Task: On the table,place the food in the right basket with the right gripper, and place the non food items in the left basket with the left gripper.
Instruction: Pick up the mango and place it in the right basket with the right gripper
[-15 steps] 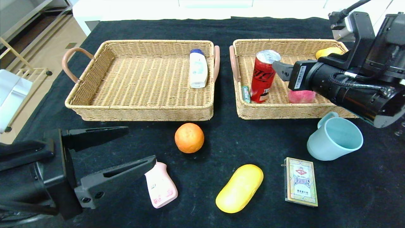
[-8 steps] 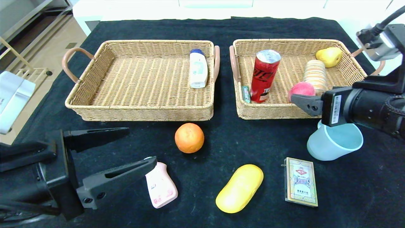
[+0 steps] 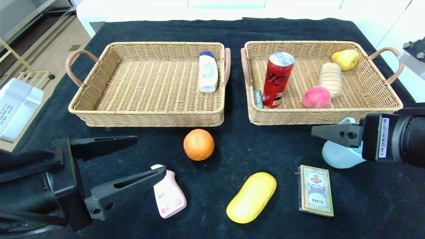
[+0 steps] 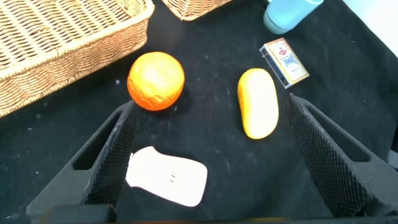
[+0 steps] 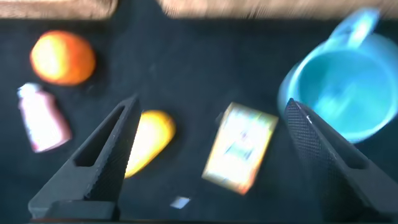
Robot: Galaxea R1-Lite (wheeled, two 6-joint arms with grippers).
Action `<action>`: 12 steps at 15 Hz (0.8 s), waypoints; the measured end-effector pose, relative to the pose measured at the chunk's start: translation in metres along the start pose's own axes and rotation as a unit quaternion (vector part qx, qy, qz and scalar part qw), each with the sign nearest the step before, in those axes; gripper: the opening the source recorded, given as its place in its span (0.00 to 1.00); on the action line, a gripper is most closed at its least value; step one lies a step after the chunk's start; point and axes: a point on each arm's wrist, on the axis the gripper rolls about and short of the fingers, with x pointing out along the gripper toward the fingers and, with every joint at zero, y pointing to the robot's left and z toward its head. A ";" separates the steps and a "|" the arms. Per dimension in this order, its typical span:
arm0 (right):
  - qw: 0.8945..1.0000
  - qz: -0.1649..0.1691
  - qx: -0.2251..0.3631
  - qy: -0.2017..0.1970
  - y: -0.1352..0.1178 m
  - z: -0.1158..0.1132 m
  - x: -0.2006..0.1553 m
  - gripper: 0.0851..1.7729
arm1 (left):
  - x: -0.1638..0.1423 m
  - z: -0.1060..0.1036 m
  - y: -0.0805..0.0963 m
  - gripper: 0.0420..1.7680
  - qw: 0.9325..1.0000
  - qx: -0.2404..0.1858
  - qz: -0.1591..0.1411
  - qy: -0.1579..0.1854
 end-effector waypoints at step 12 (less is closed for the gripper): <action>0.978 0.001 0.079 0.193 0.064 -0.028 0.049 0.96 | 0.004 -0.002 0.002 0.97 1.000 -0.001 0.011 0.005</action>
